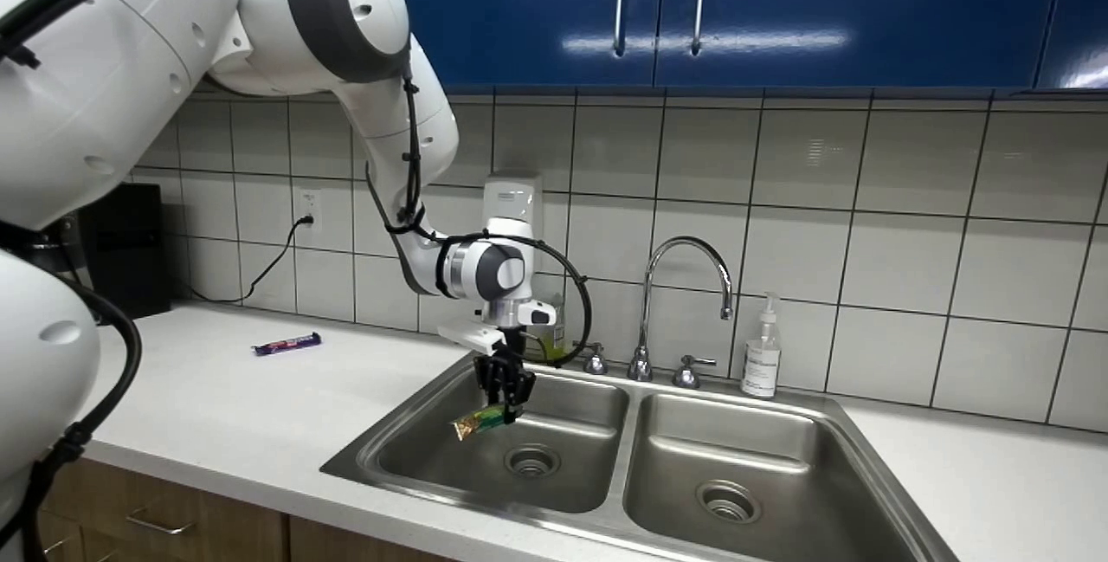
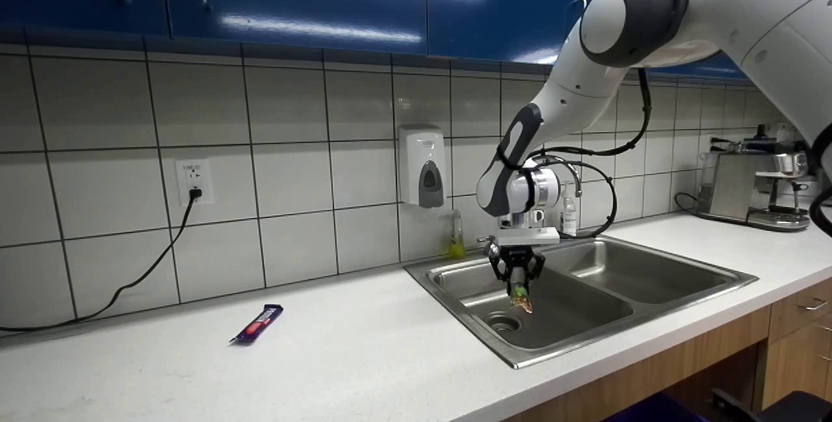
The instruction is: Remove the green chocolate bar from the sink
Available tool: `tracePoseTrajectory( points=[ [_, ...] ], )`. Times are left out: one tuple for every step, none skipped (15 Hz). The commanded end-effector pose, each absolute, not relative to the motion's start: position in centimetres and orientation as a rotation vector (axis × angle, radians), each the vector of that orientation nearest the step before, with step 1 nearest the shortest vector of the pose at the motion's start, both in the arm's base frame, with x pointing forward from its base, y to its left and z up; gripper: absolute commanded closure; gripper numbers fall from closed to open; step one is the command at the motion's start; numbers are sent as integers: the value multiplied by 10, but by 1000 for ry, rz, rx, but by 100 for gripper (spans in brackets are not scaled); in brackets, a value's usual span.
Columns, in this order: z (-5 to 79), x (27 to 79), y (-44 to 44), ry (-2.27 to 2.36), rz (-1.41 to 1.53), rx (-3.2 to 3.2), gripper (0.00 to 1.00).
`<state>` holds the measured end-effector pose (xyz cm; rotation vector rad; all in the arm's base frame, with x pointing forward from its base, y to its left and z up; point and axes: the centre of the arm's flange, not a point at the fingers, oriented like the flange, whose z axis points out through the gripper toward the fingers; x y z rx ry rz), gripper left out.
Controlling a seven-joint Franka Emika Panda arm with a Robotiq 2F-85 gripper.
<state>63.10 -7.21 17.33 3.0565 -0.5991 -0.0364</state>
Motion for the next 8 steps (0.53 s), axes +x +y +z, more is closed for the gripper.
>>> tracePoseTrajectory(
  points=[
    [209, 604, -55, -390, -50, 3106, 82],
    [215, 601, -50, -345, -46, 3116, 82],
    [220, 597, -45, -302, -40, 3122, 82],
    [226, 593, -41, -261, -42, 3124, 82],
    [231, 590, -37, -227, -41, 3124, 82],
    [234, 587, -33, -192, -44, 3125, 82],
    [238, 583, -28, -152, -42, 3127, 82],
    [241, 580, -24, -112, -41, 3130, 82]
  ],
)
